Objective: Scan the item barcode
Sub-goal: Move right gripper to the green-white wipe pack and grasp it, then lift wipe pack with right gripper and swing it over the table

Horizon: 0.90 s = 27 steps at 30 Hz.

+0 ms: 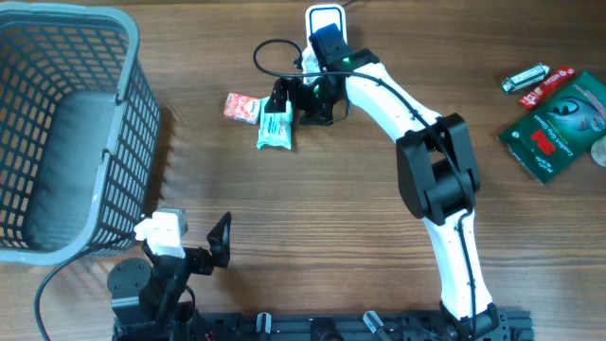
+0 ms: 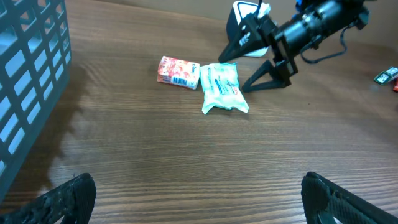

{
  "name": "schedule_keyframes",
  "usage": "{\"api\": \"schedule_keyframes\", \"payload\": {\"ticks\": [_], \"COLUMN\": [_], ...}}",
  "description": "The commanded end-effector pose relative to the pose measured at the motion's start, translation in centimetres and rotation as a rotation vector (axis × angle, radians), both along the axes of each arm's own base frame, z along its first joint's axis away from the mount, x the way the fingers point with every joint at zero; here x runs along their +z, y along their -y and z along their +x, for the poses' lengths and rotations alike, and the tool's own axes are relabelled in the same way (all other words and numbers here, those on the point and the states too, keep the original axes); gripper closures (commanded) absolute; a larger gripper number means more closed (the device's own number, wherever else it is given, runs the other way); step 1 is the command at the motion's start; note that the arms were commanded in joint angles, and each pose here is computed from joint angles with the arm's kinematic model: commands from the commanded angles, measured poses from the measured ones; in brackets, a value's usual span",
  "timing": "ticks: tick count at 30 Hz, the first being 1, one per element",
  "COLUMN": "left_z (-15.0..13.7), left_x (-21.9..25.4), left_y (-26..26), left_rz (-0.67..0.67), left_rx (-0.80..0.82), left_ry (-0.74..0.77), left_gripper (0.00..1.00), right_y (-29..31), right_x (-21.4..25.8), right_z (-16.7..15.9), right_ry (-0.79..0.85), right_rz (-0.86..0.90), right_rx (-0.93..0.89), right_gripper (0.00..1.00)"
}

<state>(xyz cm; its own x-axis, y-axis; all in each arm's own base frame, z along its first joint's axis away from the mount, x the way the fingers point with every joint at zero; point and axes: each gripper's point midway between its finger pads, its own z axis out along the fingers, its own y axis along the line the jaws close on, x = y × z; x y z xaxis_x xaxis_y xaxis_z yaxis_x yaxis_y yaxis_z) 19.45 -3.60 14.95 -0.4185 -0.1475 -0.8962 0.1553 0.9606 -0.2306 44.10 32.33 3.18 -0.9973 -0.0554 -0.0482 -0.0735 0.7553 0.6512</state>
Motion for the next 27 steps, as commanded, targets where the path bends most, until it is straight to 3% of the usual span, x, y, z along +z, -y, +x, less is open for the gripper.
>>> {"api": "schedule_keyframes", "payload": {"ticks": [1, 3, 5, 7, 9, 10, 15, 19, 20, 22, 24, 27], "left_z": [0.0, 0.0, 0.0, 0.0, 0.0, 0.0, 0.0, 0.0, 0.0, 0.0, 0.0, 0.0], "left_x": [-0.1, -0.1, -0.1, -0.1, -0.1, -0.1, -0.1, -0.1, -0.1, -0.1, -0.1, -0.1], "left_y": [0.0, 0.0, 0.0, 0.0, 0.0, 0.0, 0.0, 0.0, 0.0, 0.0, 0.0, 0.0], "left_rz": [0.011, 0.011, 0.011, 0.011, 0.011, 0.011, 0.011, 0.011, 0.011, 0.011, 0.011, 0.011], "left_rx": [-0.009, -0.009, -0.009, -0.009, -0.009, -0.009, -0.009, -0.009, -0.009, -0.009, -0.009, -0.009], "left_ry": [0.006, 0.005, 0.006, 0.005, 0.005, 0.006, 0.005, 0.005, 0.005, 0.006, 0.005, 0.005], "left_gripper": [0.00, 0.00, 0.00, 0.00, 0.00, 0.00, 0.00, 0.00, 0.00, 0.00, 0.00, 0.00], "right_y": [0.1, -0.2, -0.6, -0.9, -1.1, -1.0, 1.3, 8.7, 12.0, 16.9, 18.1, 18.0], "right_x": [-2.8, -4.3, -6.2, -7.9, -8.6, -8.7, -7.2, -4.4, -2.8, 0.8, 2.9, 5.6], "right_z": [-0.8, -1.2, -2.0, -2.9, -3.6, -3.8, -2.6, -1.7, -2.0, -3.8, -6.5, -10.9], "right_ry": [-0.051, -0.062, -0.092, -0.127, -0.131, -0.126, -0.140, -0.142, -0.152, -0.195, -0.302, -0.477], "right_rz": [-0.043, -0.063, -0.076, -0.087, -0.094, -0.098, -0.124, -0.433, -0.582, -0.793, -0.848, -0.853], "right_rx": [-0.009, -0.003, 0.004, 0.018, 0.050, 0.068, 0.011, -0.165, -0.282, -0.505, -0.637, -0.620], "right_gripper": [0.01, 0.11, 0.36, 0.50, 0.73, 0.92, 0.96, 0.96, 0.96, 0.96, 0.96, 0.96]}}
